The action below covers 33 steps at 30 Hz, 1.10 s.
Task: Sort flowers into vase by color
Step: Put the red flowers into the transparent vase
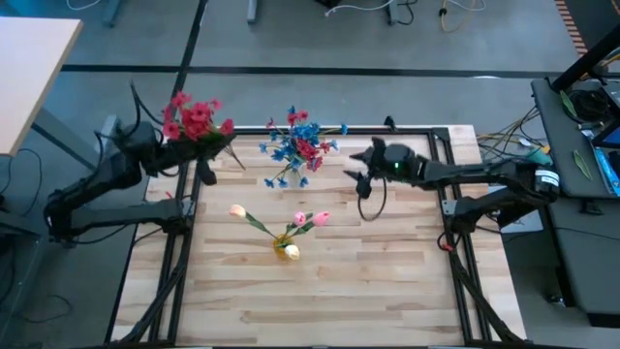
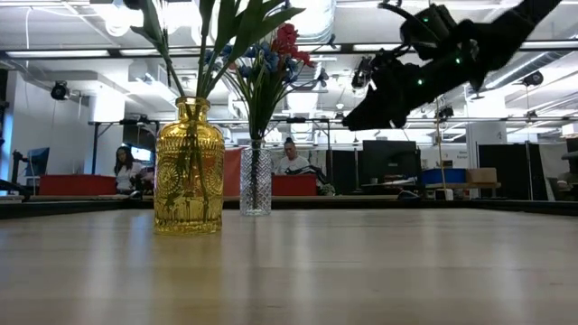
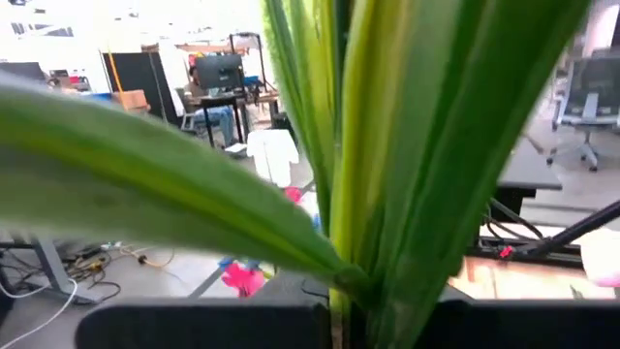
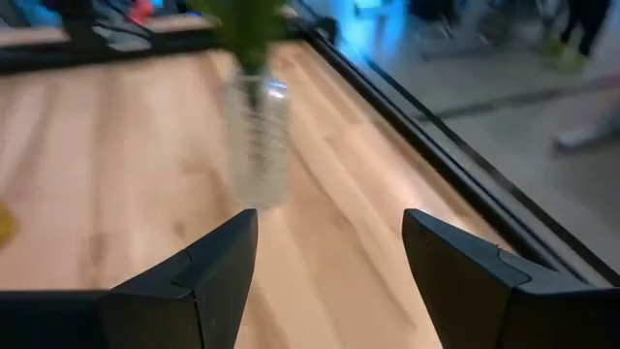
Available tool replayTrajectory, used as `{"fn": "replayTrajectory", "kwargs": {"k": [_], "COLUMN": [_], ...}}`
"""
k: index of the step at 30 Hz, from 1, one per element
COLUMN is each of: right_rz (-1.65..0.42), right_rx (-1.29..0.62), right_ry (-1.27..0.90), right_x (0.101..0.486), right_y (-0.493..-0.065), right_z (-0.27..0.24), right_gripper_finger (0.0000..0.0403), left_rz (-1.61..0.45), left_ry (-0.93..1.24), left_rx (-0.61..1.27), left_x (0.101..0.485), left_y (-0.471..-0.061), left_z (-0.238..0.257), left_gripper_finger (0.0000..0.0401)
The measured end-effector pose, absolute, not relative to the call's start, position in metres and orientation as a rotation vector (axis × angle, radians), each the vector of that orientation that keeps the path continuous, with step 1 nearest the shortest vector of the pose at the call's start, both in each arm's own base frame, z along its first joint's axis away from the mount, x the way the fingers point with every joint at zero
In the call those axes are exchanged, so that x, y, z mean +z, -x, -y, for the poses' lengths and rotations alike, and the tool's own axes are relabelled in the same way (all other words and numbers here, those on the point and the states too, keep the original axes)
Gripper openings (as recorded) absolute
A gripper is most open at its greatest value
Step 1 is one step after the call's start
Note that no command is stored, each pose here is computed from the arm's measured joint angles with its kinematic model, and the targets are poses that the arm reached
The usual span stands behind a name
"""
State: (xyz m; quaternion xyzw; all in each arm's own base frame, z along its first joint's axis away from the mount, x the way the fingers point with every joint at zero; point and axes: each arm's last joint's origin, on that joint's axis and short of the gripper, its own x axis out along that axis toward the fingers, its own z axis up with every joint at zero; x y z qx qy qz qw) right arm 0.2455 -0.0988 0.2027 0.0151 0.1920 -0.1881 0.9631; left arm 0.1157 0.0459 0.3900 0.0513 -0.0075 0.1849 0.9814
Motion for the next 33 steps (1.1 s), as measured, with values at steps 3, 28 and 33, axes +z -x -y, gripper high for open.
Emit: {"fn": "replayTrajectory", "kwargs": {"k": [3,28,33], "right_rz": [-0.327,-0.164,-0.105], "right_rx": [-0.360,-0.308,-0.325], "right_ry": [-0.025,-0.049,-0.048], "right_x": [0.187,0.103,0.070], "right_y": [-0.252,-0.352,-0.359], "right_z": [0.091,0.102,0.101], "right_gripper_finger": [0.0247,0.0342,0.0337], "left_rz": [0.038,0.119,0.151], "left_ry": [-0.093,-0.090,-0.097], "left_rx": [0.373,0.407,0.476], "left_x": [0.368,0.245,0.231], "left_y": [-0.117,-0.139,-0.139], "left_z": [-0.046,-0.056,-0.059], "left_gripper_finger": [0.0000,0.0000,0.0000]}}
